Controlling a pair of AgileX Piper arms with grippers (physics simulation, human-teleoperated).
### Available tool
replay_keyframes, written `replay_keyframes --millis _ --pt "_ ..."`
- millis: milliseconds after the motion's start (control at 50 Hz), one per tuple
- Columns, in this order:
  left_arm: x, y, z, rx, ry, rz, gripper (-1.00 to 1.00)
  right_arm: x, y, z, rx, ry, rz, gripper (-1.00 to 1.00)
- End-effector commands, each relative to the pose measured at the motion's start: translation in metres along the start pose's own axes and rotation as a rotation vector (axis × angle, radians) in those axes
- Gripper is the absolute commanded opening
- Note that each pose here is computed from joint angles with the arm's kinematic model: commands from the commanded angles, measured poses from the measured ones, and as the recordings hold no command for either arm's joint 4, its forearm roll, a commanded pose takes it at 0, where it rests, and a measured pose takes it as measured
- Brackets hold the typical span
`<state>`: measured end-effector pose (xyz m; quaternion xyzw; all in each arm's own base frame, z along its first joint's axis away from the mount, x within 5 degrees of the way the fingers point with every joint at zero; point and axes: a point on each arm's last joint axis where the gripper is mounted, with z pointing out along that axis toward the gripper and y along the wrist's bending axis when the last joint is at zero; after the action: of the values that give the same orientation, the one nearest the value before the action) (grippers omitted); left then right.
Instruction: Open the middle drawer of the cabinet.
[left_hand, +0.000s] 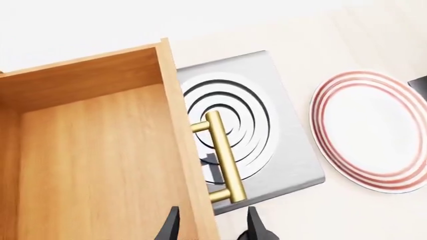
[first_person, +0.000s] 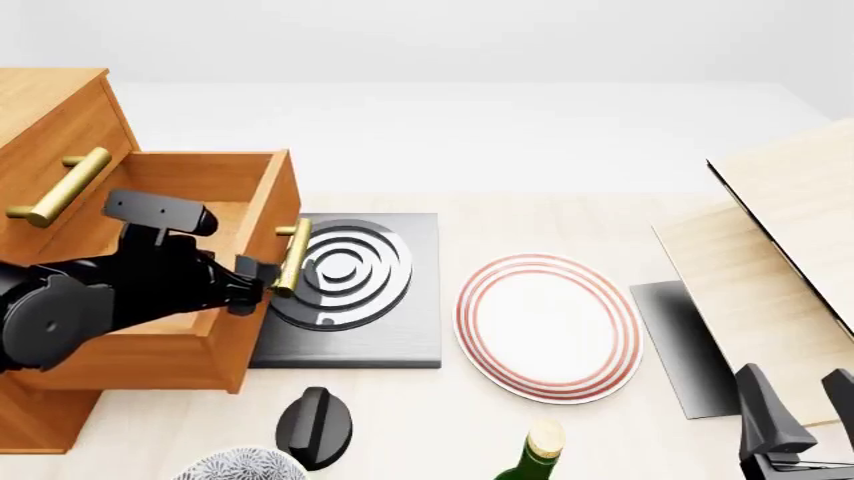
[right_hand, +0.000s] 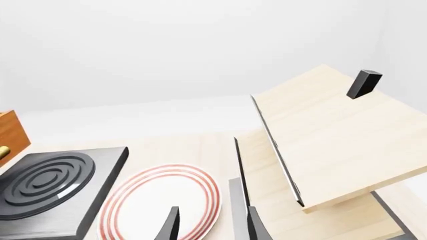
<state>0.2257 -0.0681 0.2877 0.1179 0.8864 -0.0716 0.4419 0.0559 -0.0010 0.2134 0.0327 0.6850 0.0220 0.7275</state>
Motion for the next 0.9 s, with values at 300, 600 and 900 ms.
replay_keyframes --millis 300,600,900 --pt "0.0 0.01 -0.012 -0.034 -0.028 -0.021 1.0 0.0 0.0 0.0 -0.002 -0.003 0.0 1.0" --pt "-0.002 0.011 -0.031 -0.044 -0.065 -0.005 1.0 0.0 0.0 0.0 -0.003 -0.003 -0.002 1.0" --pt "-0.006 0.01 -0.046 -0.042 -0.097 0.007 1.0 0.0 0.0 0.0 -0.004 -0.003 -0.003 1.0"
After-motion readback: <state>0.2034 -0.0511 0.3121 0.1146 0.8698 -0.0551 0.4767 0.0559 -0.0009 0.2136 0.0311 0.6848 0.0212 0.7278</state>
